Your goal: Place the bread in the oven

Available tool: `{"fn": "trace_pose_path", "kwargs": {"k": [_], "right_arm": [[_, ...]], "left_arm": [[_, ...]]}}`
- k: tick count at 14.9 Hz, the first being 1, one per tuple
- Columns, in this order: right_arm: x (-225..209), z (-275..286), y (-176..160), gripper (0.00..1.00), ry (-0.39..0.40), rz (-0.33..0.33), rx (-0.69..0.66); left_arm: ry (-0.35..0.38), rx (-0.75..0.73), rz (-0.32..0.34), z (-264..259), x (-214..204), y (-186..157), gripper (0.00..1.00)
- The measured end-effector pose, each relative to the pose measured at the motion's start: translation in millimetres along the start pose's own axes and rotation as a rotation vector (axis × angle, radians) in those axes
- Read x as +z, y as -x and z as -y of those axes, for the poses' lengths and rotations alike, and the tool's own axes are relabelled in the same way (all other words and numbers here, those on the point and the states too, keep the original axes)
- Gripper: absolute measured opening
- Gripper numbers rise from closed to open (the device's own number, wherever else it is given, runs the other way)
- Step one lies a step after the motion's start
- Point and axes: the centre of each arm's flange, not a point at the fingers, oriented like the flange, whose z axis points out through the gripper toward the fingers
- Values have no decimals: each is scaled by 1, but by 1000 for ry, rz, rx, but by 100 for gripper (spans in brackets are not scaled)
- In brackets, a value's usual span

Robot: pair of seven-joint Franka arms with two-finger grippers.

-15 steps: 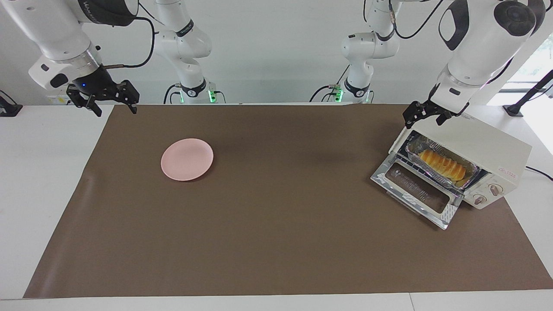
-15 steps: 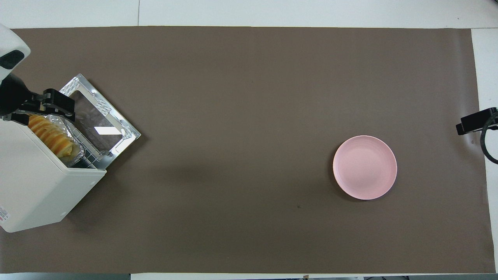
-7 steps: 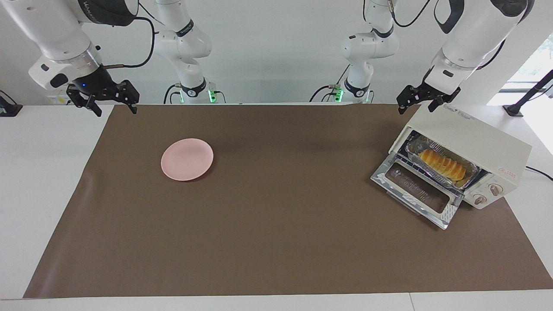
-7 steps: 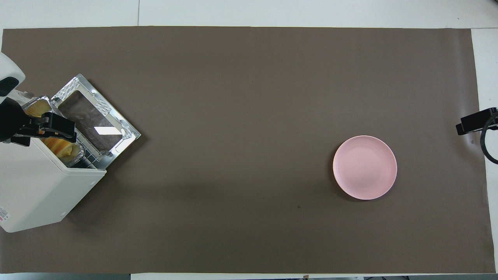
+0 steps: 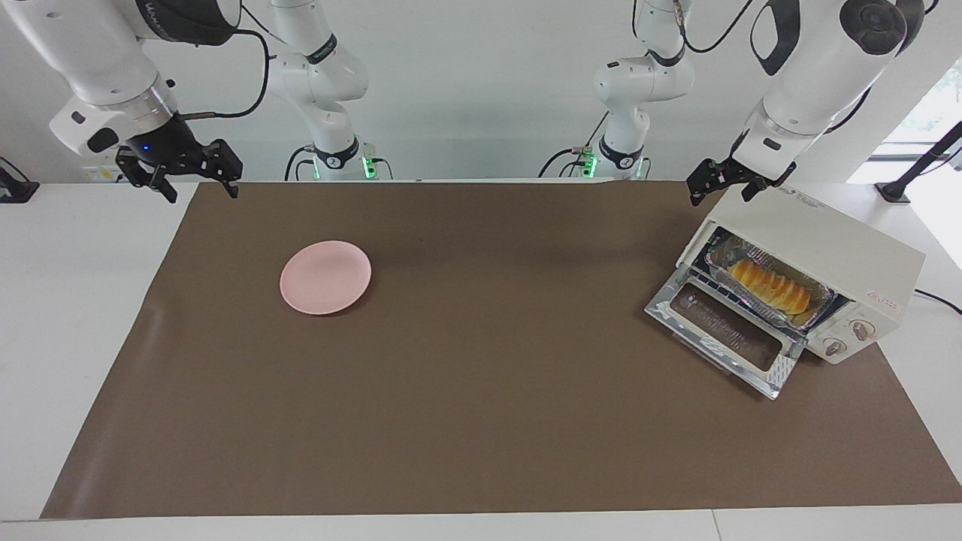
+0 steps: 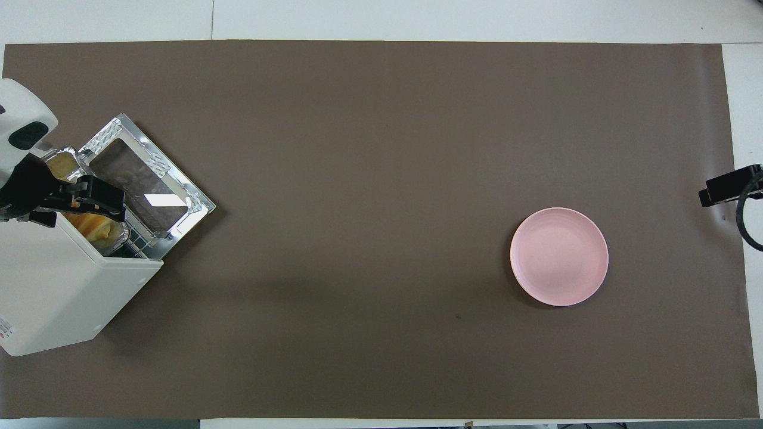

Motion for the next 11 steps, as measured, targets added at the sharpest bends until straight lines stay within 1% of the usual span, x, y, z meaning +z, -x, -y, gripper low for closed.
{"fn": "trace_pose_path", "kwargs": {"k": [11], "right_arm": [[0, 0, 0, 100, 0, 0, 0]], "left_arm": [[1, 4, -19, -2, -4, 0, 100]]}}
